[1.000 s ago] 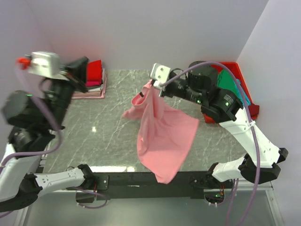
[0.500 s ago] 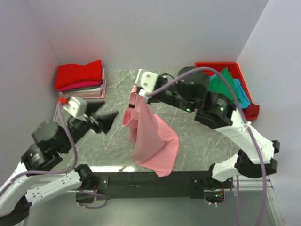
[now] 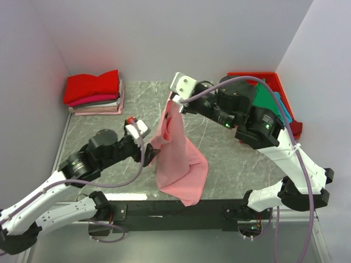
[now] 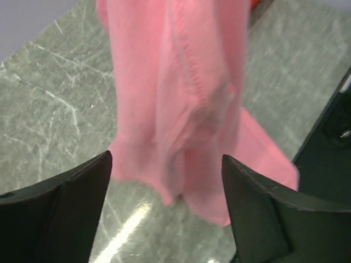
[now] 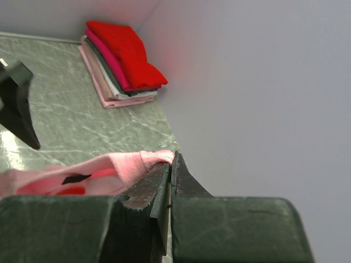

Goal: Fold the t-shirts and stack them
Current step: Flatten the tshirt out

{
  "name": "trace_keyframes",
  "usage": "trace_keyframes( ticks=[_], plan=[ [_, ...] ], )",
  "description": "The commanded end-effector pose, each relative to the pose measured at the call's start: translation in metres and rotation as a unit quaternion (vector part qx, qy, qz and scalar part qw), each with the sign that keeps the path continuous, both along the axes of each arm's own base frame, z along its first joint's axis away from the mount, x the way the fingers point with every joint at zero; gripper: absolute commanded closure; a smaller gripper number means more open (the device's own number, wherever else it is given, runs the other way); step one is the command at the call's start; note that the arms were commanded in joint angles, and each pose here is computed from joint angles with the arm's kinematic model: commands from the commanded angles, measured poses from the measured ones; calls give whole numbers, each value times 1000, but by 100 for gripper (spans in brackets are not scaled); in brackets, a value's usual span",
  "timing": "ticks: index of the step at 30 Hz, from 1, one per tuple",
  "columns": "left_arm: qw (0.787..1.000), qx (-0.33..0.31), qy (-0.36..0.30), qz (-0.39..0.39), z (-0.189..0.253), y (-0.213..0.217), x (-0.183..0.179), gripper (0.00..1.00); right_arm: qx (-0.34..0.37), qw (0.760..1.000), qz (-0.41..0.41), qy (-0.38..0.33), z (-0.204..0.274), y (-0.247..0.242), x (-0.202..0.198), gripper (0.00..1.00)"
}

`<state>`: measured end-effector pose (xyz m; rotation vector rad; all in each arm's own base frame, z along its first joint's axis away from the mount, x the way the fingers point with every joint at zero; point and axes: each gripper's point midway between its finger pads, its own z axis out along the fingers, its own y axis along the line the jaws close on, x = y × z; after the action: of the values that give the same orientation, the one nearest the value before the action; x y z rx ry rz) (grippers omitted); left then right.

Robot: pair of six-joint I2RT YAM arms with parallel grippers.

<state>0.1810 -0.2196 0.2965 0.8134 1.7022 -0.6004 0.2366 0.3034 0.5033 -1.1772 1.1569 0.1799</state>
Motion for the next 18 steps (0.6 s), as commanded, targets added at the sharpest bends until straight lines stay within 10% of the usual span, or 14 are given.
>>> trace_keyframes(
  ticks=[1,3,5,10,18],
  plan=[
    [999,42,-34,-6,-2,-14,21,16,43,999,-2,-19,26,-16,-7,100],
    [997,68,-31,10,-6,-21,38,61,41,999,-5,-19,24,-19,-6,100],
    [997,72,-38,13,-2,-30,49,78,43,999,-5,-17,23,-22,-6,100],
    [996,33,-75,-22,20,-46,48,99,57,998,-12,-13,26,-38,-3,100],
    [970,-54,-181,154,135,55,39,99,14,999,9,-29,19,-52,-14,100]
  ],
)
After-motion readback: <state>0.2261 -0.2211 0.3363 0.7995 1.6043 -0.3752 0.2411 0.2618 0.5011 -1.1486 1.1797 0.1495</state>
